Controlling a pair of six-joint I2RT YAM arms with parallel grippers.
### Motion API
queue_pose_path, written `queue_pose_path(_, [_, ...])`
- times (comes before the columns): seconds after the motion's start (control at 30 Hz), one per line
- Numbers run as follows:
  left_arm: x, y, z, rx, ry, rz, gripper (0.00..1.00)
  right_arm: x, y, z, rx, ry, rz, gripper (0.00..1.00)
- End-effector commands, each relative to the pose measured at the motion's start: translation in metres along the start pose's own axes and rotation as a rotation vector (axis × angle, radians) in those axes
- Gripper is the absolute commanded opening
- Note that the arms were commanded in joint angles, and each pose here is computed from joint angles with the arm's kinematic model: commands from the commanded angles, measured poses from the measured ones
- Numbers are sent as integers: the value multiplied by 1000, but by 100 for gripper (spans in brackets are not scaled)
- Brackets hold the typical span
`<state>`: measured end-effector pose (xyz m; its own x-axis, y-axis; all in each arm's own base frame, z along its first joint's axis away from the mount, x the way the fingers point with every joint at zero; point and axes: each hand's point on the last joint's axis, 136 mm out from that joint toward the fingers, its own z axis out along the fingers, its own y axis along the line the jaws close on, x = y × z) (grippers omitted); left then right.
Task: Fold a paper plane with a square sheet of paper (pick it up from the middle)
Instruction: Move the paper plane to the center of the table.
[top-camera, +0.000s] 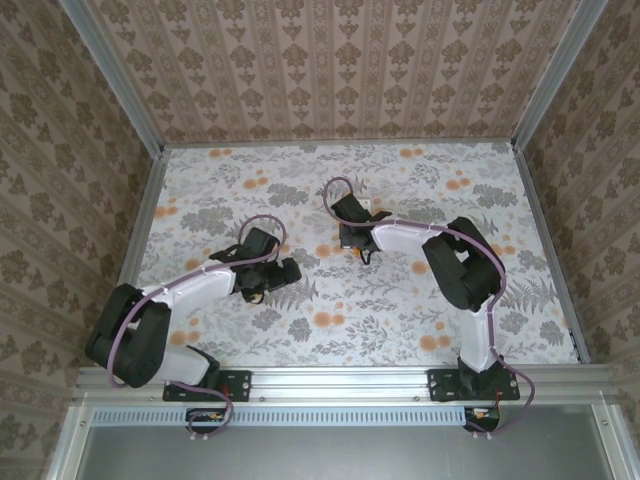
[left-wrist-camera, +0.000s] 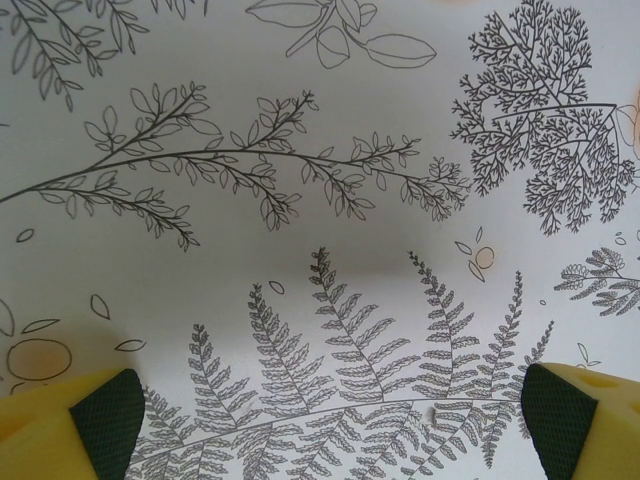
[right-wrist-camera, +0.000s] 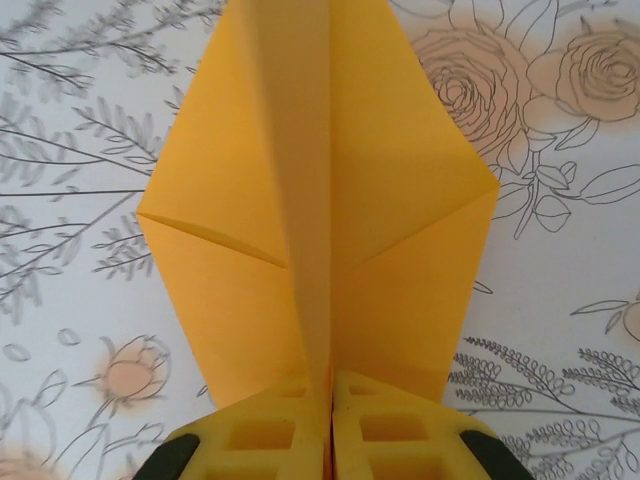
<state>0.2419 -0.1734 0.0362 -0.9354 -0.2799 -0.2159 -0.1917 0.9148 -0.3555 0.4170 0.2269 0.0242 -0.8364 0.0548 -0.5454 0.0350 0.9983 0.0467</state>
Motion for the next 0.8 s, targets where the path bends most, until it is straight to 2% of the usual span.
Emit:
queue_pose_path(0.0, [-8,-10,-3,28,-5,23,100,10,0,6,7,60,-21,15])
queue_pose_path(0.1, [-8,-11,-4,29,-7,26,100,14,-2,9,16,68,-22,19])
queue_pose_path(0.33, [-10,-12,-5,30,-12,27,100,31,-9,19,41,108,-15,17])
queue_pose_path(0.5, [-20,-16,-12,27,-41,35,100,0,0,-11,6,50,4,21])
queue_pose_path(0.6, [-35,-18,-22,8,-83,54,100,-28,6,-44,-33,-8,22,30])
queue_pose_path(0.77, [-72,-25,-47,1,-168,94,100,-59,15,-96,-164,-81,46,58])
